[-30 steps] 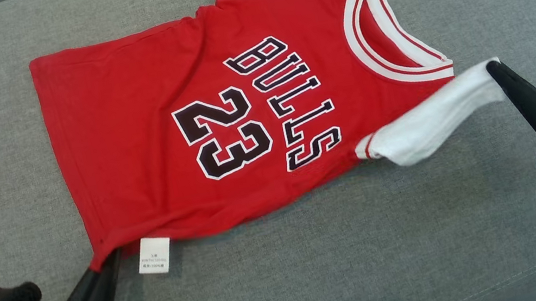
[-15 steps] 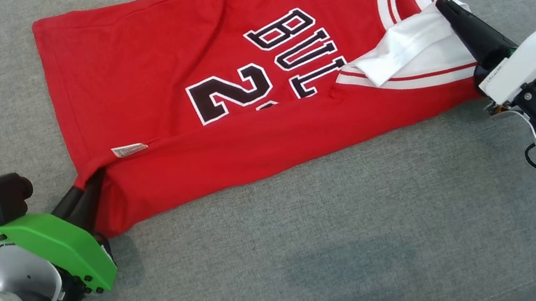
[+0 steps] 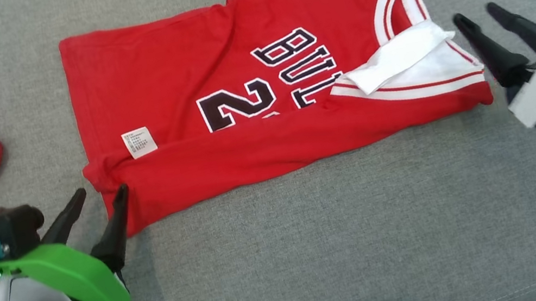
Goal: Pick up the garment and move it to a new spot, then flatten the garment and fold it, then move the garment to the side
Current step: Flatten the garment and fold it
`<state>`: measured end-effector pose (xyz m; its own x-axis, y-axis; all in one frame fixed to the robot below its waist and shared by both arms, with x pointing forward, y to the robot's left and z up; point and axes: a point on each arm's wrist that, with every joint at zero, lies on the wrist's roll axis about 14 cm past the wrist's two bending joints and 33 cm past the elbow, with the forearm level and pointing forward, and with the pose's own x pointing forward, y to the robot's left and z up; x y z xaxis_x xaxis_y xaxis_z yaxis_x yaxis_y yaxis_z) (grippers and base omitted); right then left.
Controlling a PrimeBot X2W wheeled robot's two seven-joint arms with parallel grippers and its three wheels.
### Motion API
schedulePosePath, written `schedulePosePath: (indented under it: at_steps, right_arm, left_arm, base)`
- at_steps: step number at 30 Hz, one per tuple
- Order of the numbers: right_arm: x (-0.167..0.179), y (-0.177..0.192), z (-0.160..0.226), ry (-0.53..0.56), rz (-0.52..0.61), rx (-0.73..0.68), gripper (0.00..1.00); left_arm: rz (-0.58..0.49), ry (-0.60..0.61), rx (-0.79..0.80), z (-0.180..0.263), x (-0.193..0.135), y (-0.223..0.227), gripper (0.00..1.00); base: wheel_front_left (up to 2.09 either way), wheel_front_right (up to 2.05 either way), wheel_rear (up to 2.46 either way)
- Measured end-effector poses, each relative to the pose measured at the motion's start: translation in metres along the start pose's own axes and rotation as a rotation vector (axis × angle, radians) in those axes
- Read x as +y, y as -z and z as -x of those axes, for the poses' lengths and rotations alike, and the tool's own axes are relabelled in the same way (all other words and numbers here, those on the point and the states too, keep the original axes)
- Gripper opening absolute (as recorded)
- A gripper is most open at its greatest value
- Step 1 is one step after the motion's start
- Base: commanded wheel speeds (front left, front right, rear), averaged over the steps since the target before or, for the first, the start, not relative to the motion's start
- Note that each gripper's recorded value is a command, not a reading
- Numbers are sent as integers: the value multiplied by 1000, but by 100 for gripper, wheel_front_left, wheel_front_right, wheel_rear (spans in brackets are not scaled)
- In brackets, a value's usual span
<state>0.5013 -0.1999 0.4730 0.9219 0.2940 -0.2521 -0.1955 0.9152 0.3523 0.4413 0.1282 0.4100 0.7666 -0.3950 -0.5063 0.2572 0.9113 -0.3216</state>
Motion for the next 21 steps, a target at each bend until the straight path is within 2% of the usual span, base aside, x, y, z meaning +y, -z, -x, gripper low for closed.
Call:
schedulePosePath:
  at_steps: [3, 8, 11, 21]
  right_arm:
    - [-8, -9, 24, 23, 119, 41, 100]
    - [-25, 16, 49, 96, 209, 200, 100]
    - [-31, 28, 49, 133, 229, 239, 100]
    - [-48, 80, 31, 197, 181, 368, 100]
  left_arm:
    - [7, 5, -45, 19, -11, -10, 100]
    - [27, 21, -1, 26, -23, 4, 100]
    - [32, 5, 46, 20, -18, 18, 100]
    - [54, -34, 150, -3, 2, 49, 100]
  base:
    - [0, 0, 0]
    - [0, 0, 0]
    - [0, 0, 0]
    - [0, 0, 0]
